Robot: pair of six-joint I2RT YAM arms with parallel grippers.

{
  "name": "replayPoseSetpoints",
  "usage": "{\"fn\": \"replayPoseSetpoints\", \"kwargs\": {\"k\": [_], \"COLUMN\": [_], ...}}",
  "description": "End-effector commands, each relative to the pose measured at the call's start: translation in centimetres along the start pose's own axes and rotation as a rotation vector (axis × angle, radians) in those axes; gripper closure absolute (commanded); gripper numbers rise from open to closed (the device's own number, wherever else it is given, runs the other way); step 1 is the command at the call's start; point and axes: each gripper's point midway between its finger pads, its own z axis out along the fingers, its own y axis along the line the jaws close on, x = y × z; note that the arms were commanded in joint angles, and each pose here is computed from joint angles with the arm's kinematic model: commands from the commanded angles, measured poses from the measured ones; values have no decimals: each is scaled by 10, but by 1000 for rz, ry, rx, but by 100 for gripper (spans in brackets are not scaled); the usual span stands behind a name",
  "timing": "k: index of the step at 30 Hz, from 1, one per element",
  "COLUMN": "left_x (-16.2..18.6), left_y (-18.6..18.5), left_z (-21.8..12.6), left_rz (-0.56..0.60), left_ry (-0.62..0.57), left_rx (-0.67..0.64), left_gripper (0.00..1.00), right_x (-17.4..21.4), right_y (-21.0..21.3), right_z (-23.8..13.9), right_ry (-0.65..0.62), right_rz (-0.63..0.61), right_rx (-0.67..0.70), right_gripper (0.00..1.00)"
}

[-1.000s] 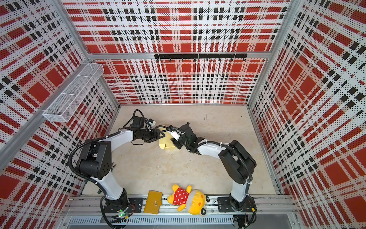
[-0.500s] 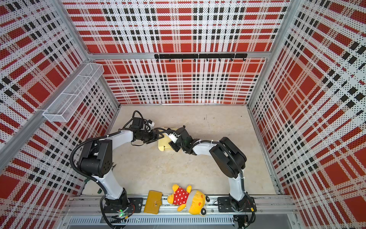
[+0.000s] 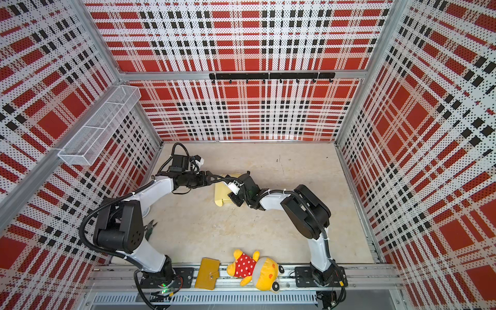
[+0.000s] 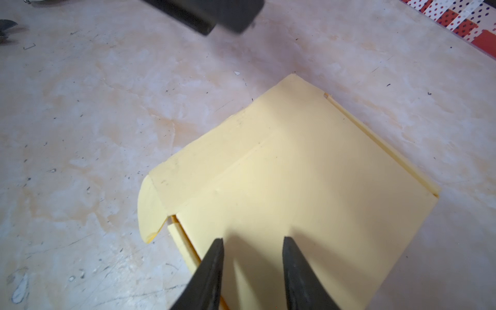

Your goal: Fold the paper box

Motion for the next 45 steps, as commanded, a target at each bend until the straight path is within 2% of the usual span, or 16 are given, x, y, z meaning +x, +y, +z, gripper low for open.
{"fn": "replayPoseSetpoints", "kwargs": {"k": [1,7,9,17,23,28,34,39,45], "left_x": [-9,-15,-10,7,27,40,39,49,45], "left_y": [-11,-22,-24,-13,-6,-8,-5,-8,-8], "left_z": [0,24,34,67,74,61,39,40,41], "left_rz": [32,-17,-63,-134,-154,-80,-52,-31,-4], "left_ry": [-7,70,102,200,232,219,169,172,167], "left_rx": [6,72,100,125,103,52,-6,-5,-5], "left_gripper": [35,71,76,76,75,71,66,66,66], "right_x": [39,41,40,33,38,32,29,19,-1], "right_y": [10,12,12,5,-6,-18,-38,-40,-21], "right_z": [-3,-7,-10,-26,-31,-45,-59,-63,-62], "right_ry": [117,119,117,102,118,96,68,26,-30], "right_rz": [-24,-17,-21,-53,-57,-40,-1,13,5], "right_rx": [-25,-32,-26,11,48,75,112,125,79], "right_gripper": [62,62,62,60,58,58,57,56,56]}}
